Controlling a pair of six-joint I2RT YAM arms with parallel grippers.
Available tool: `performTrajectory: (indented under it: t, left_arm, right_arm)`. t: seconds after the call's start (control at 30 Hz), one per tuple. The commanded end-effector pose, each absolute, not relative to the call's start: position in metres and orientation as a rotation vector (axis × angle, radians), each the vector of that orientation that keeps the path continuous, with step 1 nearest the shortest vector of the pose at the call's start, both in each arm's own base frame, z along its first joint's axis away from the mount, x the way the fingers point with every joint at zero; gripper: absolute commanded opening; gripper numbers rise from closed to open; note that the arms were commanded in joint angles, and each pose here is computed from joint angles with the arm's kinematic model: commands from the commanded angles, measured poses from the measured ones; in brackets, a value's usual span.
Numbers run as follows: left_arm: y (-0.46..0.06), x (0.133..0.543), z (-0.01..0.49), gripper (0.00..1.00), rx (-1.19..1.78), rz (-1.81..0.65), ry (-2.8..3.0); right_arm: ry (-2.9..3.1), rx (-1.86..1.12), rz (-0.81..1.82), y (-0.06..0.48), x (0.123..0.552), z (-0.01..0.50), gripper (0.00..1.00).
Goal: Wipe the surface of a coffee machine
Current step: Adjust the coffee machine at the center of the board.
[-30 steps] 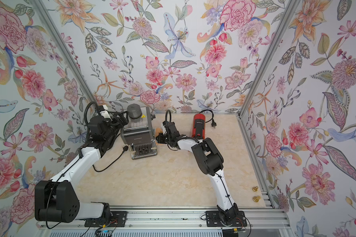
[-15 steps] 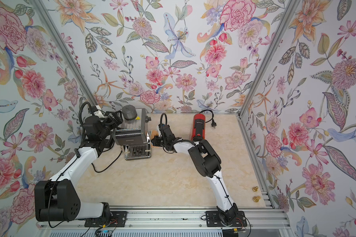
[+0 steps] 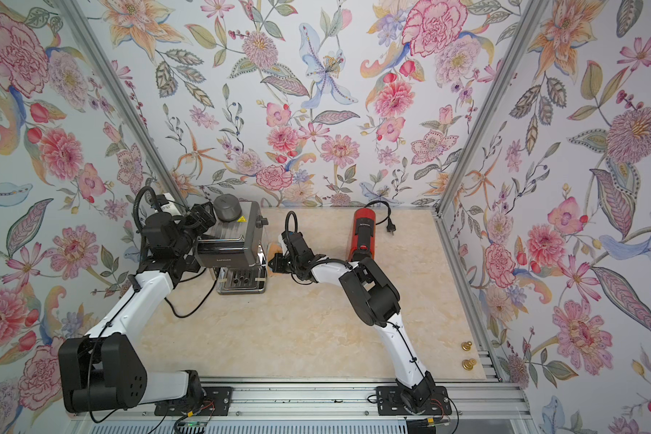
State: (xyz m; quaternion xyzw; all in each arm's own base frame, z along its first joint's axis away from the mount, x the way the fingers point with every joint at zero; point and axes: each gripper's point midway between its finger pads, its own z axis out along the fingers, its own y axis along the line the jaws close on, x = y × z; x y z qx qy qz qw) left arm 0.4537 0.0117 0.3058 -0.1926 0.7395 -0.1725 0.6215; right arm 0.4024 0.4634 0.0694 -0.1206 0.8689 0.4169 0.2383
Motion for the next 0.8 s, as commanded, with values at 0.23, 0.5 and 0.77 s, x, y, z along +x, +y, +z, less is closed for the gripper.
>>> performTrajectory:
  t: [0.23, 0.5, 0.77]
  left_arm:
    - [0.004, 0.392, 0.413, 0.99, -0.24, -0.236, 1.564]
    - [-0.152, 0.386, 0.407, 0.99, 0.066, -0.535, 1.578]
    - [-0.291, 0.429, 0.336, 0.99, 0.181, -0.747, 1.684]
  right_arm:
    - [2.197, -0.362, 0.997, 0.372, 0.425, 0.203, 0.0]
    - [2.011, -0.236, 0.923, 0.268, 0.438, 0.307, 0.0]
    - [1.993, -0.013, 0.78, 0.13, 0.443, 0.32, 0.0]
